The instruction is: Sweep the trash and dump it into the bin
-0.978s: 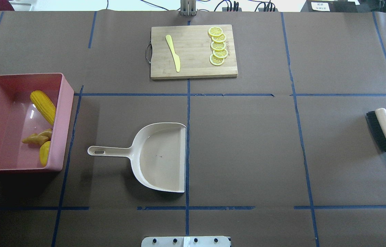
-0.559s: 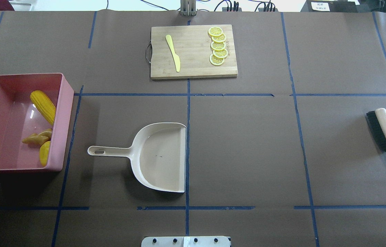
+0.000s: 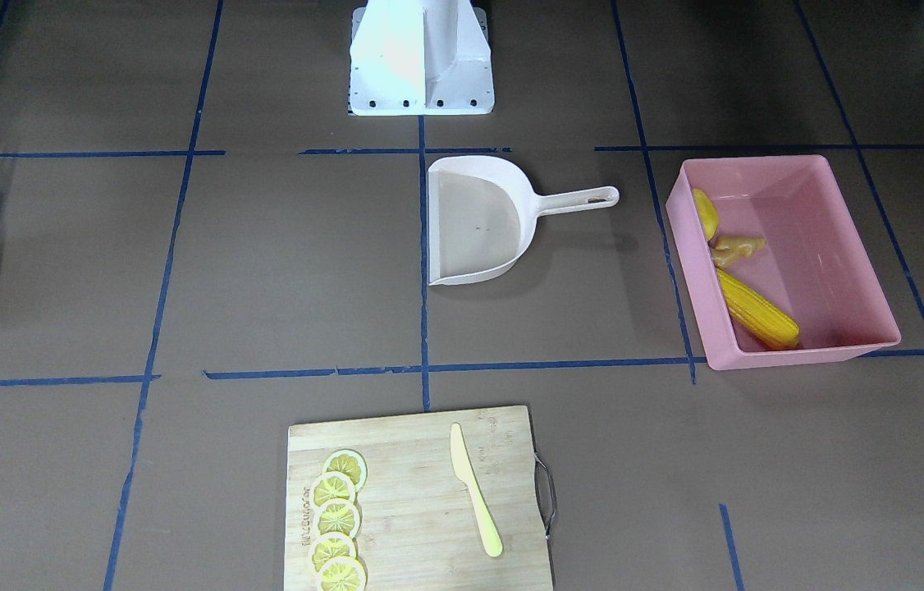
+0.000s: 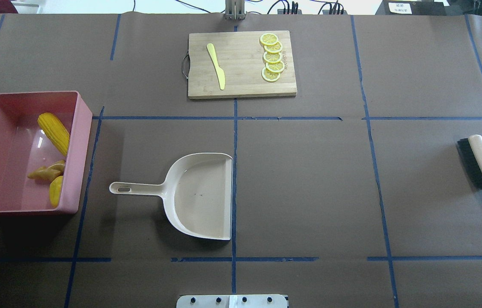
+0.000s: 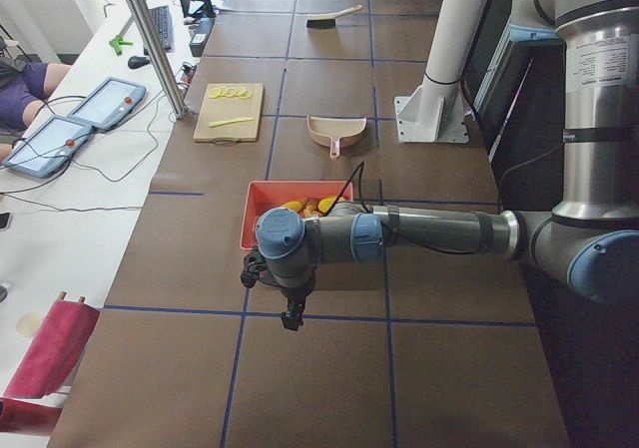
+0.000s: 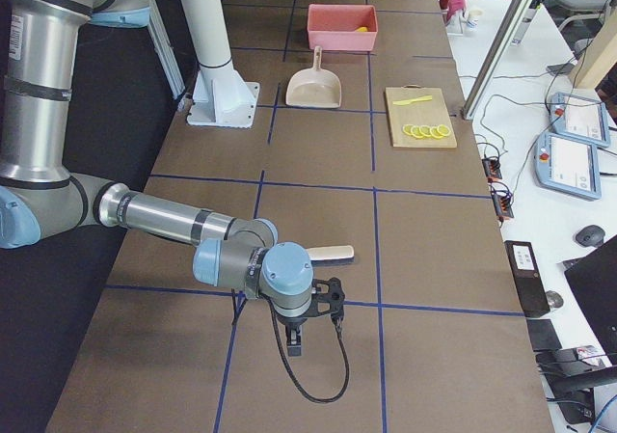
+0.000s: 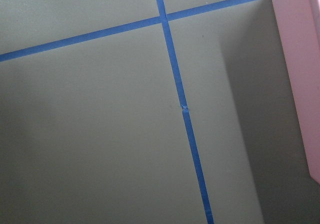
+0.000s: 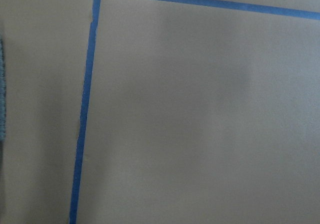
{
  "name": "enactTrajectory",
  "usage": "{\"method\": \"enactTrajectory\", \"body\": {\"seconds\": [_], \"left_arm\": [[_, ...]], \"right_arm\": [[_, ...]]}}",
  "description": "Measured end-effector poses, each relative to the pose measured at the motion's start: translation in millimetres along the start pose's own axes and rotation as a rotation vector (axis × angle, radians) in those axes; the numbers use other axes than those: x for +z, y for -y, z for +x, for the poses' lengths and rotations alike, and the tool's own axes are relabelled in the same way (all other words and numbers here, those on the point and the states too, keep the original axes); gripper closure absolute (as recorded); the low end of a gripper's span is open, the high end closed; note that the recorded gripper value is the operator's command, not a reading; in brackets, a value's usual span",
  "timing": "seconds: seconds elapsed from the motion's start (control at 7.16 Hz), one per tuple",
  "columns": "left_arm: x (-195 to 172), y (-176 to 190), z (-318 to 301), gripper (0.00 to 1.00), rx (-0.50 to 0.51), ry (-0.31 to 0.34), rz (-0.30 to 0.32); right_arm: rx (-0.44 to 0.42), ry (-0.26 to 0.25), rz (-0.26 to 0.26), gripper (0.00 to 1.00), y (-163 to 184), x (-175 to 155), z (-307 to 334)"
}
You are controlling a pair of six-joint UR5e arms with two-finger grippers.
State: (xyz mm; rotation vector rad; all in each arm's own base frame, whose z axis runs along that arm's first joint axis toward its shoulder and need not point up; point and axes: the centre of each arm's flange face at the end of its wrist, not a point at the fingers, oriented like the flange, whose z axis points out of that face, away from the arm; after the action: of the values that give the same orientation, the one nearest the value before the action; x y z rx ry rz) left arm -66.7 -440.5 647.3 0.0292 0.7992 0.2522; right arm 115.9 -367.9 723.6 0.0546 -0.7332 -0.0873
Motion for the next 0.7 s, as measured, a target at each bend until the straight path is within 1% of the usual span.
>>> {"method": "enactTrajectory", "body": {"seconds": [0.7], "left_arm": [[2.7,0.1,-2.6,0.0,-0.003,0.002,-0.006]], "right_arm": [[0.006,0.001,-0.003,0.0,-0.1,1.2,0.5]]}}
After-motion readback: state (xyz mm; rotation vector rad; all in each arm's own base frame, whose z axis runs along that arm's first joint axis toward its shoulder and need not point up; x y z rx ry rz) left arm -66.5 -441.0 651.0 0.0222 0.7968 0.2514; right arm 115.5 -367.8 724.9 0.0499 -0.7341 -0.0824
